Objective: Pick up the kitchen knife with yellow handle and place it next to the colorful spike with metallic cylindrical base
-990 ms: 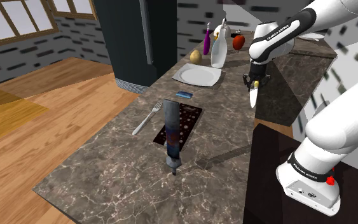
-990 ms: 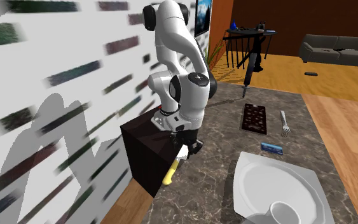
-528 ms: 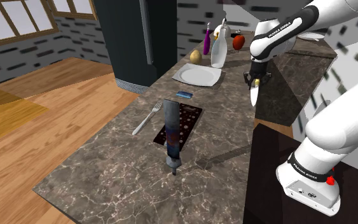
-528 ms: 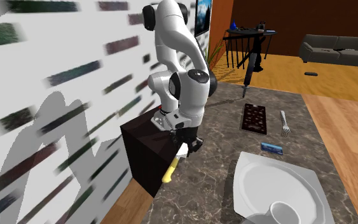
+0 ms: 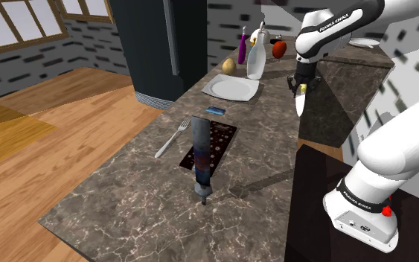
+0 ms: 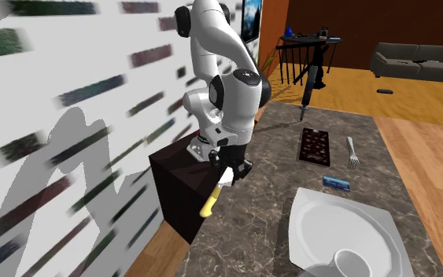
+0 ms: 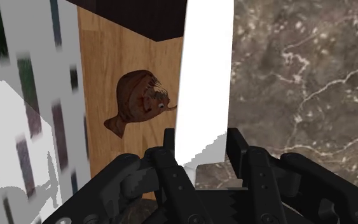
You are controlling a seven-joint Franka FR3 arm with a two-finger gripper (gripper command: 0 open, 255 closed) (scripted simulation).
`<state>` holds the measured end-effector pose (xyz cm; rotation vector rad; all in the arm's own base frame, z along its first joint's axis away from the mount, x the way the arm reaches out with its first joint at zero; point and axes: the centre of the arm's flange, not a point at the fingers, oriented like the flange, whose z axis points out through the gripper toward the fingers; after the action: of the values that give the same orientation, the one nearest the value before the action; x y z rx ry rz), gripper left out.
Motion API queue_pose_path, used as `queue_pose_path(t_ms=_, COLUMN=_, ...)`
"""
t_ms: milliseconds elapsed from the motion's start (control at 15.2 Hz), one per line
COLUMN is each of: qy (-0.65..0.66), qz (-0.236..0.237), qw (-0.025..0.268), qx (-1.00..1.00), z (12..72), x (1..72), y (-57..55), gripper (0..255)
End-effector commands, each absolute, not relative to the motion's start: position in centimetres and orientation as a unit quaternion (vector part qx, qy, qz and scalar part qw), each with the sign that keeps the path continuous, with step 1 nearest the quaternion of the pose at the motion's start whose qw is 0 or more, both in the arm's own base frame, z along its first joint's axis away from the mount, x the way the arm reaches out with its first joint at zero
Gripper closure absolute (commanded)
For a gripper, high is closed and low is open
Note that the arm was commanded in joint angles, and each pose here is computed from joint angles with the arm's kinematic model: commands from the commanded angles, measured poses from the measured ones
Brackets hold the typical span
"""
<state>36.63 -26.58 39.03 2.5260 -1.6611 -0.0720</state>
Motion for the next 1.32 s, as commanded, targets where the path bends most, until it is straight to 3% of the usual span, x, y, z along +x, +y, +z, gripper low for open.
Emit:
queue_pose_path(t_ms=0, qy=-0.548, qz=-0.024, qw=0.059, qx=0.834, z=40.1, x=36.6, y=-26.5, gripper=255)
queue_pose_path(t_ms=1254, qy=-0.548, qz=-0.024, qw=0.059, qx=0.834, z=50.1, x=36.6, y=-26.5, gripper=255)
